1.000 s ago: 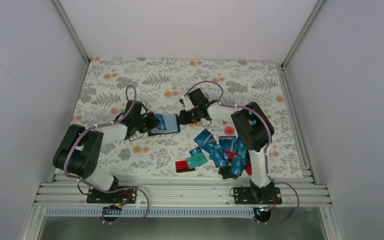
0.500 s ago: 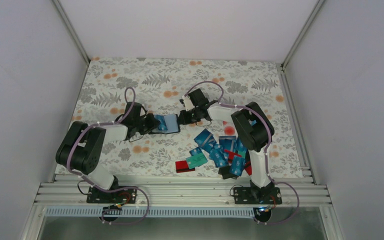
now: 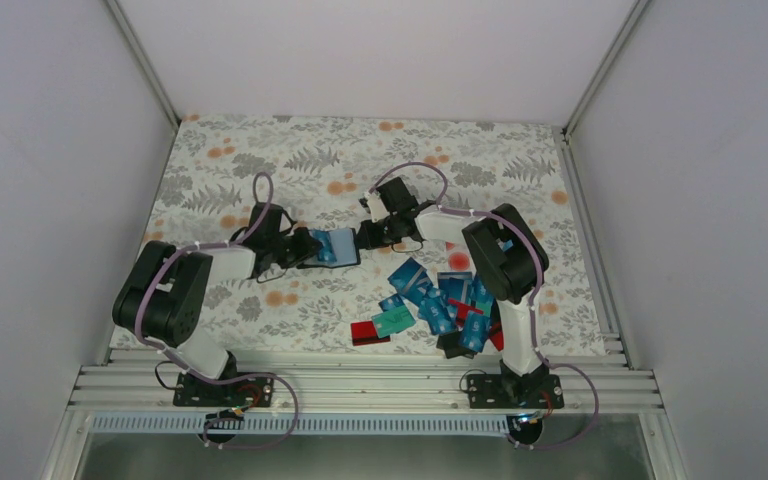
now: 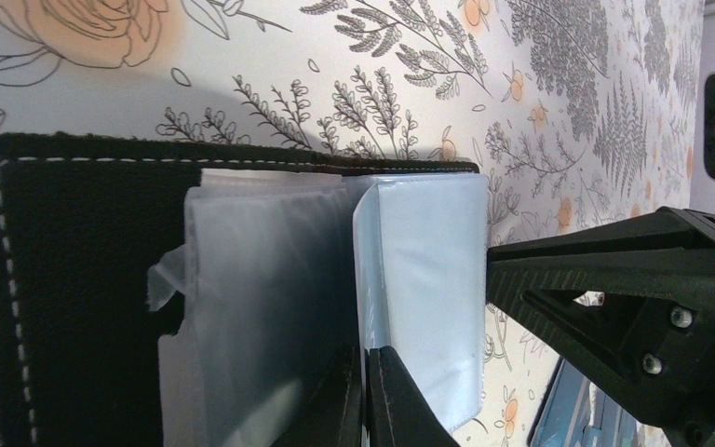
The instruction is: Put the credit cards into the card holder
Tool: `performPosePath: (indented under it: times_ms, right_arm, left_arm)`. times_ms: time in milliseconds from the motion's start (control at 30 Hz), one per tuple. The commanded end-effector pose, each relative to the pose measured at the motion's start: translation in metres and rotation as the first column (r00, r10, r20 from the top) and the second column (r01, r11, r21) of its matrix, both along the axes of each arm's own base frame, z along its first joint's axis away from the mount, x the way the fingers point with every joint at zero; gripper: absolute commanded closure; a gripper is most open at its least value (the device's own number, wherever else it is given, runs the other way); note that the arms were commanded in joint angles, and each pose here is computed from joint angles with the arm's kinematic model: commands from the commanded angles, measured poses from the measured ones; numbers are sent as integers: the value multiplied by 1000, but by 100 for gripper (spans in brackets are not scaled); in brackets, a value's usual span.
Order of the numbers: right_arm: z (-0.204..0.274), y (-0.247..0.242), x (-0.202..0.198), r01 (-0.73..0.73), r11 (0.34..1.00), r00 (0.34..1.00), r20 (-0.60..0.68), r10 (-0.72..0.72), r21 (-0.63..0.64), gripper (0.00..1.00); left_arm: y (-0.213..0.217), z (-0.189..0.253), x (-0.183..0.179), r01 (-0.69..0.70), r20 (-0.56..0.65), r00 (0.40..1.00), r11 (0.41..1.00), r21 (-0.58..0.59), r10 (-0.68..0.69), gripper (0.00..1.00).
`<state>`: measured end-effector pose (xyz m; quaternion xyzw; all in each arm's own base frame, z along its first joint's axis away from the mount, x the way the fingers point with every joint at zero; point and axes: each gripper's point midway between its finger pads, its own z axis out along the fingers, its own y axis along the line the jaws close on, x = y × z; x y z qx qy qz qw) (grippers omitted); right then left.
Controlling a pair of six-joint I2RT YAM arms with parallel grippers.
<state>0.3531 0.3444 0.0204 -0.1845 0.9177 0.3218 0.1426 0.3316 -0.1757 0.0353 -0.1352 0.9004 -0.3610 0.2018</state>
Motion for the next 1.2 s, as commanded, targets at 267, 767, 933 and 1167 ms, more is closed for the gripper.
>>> performPosePath:
  times_ms: [267, 767, 933, 1167]
  right_arm:
    - [-32, -18, -24, 1, 996, 993, -120, -12, -91, 90]
    - [-33, -17, -27, -5, 996, 991, -132, -6, -85, 91]
    - [-32, -16, -26, -6, 997, 991, -133, -5, -80, 91]
    - [-36, -15, -27, -8, 997, 990, -141, -4, -78, 92]
  left_arm:
    - [-4, -19, -18, 99, -86, 992, 995, 23, -96, 98]
    - [-11, -31, -16, 91, -110, 990, 996, -26, -93, 98]
    - [-14, -34, -16, 90, -119, 988, 995, -40, -94, 98]
    - [-19, -34, -15, 89, -123, 988, 995, -55, -95, 98]
